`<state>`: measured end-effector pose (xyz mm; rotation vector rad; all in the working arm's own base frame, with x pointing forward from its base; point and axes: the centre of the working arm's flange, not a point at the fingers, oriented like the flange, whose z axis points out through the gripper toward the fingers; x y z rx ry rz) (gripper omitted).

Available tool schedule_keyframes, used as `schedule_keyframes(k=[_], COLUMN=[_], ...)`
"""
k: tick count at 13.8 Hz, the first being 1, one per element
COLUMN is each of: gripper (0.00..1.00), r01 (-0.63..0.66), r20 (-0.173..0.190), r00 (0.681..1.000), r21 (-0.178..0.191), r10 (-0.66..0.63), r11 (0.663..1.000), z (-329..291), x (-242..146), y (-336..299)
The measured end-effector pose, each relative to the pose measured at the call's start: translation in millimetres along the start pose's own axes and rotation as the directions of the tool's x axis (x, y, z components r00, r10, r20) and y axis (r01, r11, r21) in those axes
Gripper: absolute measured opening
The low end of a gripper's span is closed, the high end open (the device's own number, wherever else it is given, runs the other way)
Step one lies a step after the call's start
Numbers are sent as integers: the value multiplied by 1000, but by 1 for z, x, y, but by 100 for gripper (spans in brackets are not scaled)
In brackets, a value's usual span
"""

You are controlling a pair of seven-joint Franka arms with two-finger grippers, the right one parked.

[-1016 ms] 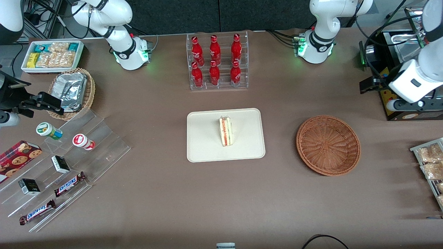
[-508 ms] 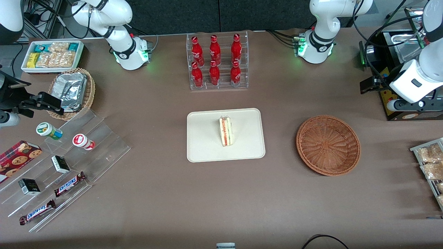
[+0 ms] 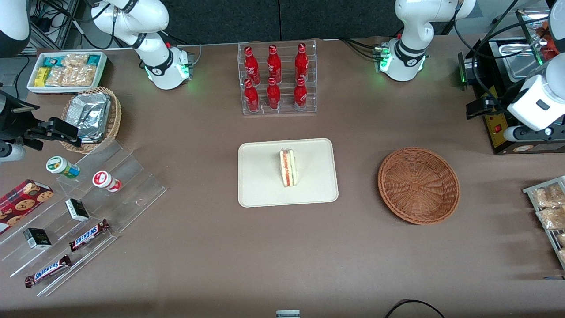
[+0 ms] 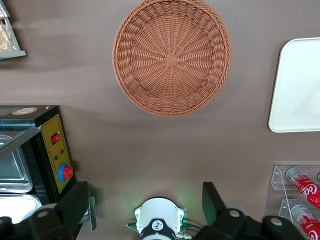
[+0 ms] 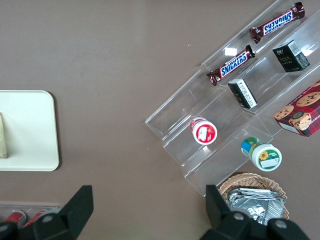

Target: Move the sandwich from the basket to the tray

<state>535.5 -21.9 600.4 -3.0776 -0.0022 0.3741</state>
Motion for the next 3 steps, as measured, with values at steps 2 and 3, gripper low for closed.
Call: schedule_keyframes(k=[2, 3], gripper=[100, 100], r01=[7, 8], r20=[-5, -7], r00=[1000, 1000], r21=[-3, -4], r10=[-7, -8], r11=[1000, 1000], z=[-2, -3], x=[-4, -5], y=[-5, -6])
